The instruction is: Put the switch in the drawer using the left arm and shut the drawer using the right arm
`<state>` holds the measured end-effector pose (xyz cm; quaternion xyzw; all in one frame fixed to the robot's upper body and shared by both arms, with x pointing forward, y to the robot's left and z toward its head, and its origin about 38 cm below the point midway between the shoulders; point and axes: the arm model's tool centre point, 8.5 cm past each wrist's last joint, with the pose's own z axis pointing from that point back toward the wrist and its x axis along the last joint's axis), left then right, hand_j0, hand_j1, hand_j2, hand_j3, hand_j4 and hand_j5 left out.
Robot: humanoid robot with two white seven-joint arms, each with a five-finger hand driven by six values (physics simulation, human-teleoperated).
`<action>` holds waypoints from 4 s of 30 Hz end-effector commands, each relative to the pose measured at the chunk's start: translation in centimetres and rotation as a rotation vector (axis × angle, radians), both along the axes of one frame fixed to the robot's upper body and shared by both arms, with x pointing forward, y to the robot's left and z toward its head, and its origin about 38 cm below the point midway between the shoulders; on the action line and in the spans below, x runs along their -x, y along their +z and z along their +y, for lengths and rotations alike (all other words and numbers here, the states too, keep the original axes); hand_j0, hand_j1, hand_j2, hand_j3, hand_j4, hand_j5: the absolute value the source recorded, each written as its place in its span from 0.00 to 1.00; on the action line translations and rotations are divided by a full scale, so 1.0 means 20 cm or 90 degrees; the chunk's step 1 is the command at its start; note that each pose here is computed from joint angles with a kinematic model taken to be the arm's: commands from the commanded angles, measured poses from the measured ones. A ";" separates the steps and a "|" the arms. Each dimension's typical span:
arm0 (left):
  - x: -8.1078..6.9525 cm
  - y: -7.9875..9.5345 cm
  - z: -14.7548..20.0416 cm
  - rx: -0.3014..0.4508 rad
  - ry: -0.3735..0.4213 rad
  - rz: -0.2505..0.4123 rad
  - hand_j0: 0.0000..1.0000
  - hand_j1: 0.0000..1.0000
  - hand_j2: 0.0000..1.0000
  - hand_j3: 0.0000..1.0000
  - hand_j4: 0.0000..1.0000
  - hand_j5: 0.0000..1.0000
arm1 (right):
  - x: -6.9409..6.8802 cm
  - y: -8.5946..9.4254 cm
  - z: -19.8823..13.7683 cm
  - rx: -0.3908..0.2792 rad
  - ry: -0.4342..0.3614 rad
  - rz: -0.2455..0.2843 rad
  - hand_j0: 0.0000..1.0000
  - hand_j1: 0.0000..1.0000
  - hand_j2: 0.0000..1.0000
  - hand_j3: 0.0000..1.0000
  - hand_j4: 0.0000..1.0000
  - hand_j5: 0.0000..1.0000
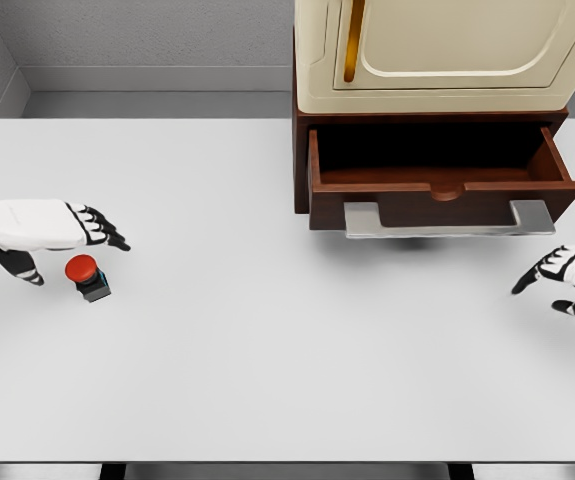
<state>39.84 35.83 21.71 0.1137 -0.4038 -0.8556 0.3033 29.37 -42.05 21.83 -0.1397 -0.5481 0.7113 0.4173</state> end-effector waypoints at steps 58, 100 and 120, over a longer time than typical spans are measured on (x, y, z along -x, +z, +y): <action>0.03 0.02 -0.15 -0.015 -0.065 -0.013 0.35 0.35 0.35 0.35 0.35 0.35 | 0.05 -0.03 -0.04 -0.034 -0.036 -0.005 0.63 0.63 0.63 0.63 0.63 0.63; -0.15 0.49 -0.85 0.249 -0.228 -0.088 0.35 0.35 0.35 0.35 0.35 0.35 | 0.03 0.07 -0.07 -0.033 -0.035 -0.027 0.63 0.63 0.63 0.63 0.63 0.63; -0.26 0.67 -1.17 0.314 -0.278 -0.111 0.35 0.35 0.35 0.35 0.35 0.35 | 0.01 0.08 -0.06 -0.035 -0.030 -0.030 0.64 0.64 0.64 0.64 0.64 0.64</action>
